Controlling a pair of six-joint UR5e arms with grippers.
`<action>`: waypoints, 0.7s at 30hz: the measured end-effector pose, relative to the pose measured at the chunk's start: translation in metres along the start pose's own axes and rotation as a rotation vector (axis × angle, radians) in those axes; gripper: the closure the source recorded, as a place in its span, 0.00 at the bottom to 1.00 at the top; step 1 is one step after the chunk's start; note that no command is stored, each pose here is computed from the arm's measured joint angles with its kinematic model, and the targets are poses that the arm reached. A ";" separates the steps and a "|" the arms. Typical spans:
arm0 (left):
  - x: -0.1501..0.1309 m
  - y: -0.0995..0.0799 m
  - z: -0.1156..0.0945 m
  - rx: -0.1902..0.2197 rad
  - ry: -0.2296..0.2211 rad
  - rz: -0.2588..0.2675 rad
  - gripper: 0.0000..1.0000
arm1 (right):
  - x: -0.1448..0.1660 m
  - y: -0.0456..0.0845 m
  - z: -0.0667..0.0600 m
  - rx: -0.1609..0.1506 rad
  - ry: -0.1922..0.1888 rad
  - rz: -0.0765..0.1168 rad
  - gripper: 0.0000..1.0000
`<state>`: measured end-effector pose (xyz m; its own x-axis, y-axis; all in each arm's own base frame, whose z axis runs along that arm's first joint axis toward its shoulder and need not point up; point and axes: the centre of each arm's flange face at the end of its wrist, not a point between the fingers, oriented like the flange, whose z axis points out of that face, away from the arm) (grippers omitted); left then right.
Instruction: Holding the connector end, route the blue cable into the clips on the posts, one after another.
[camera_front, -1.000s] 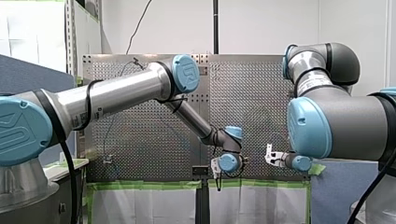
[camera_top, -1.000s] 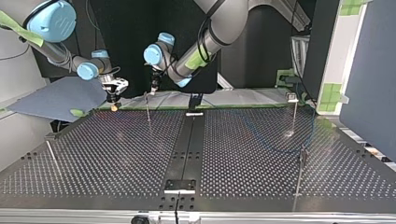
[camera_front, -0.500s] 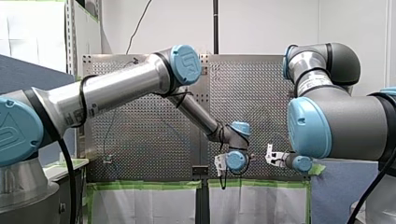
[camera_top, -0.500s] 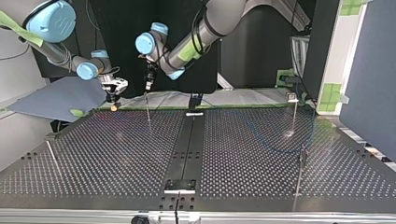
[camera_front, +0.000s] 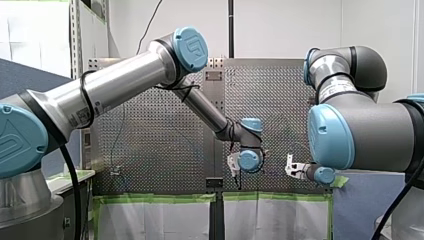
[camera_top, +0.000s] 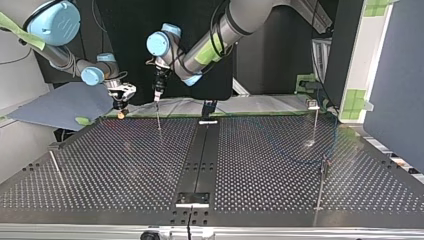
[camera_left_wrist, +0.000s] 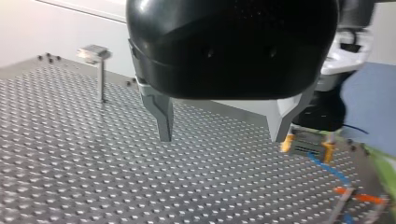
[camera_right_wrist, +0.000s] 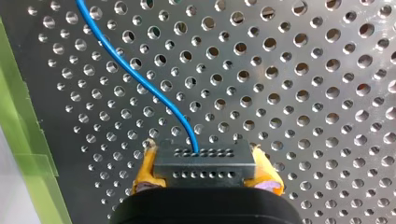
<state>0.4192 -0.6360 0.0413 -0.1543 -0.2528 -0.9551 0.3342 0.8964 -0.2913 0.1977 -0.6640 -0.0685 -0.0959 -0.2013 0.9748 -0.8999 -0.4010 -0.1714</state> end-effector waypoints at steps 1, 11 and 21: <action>-0.005 0.001 -0.001 -0.001 -0.005 0.000 0.00 | 0.000 0.000 0.000 0.000 0.001 0.001 1.00; -0.041 0.020 -0.017 -0.059 0.006 -0.019 0.00 | 0.000 0.001 0.000 -0.002 -0.001 0.005 1.00; -0.072 0.034 -0.041 -0.085 0.055 -0.013 0.00 | 0.000 0.001 0.000 -0.002 -0.001 0.007 1.00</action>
<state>0.4035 -0.5722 0.1020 -0.2097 -0.2467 -0.9461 0.2519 0.9214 -0.2960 0.1963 -0.6644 -0.0687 -0.1018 -0.2047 0.9735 -0.9002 -0.3976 -0.1777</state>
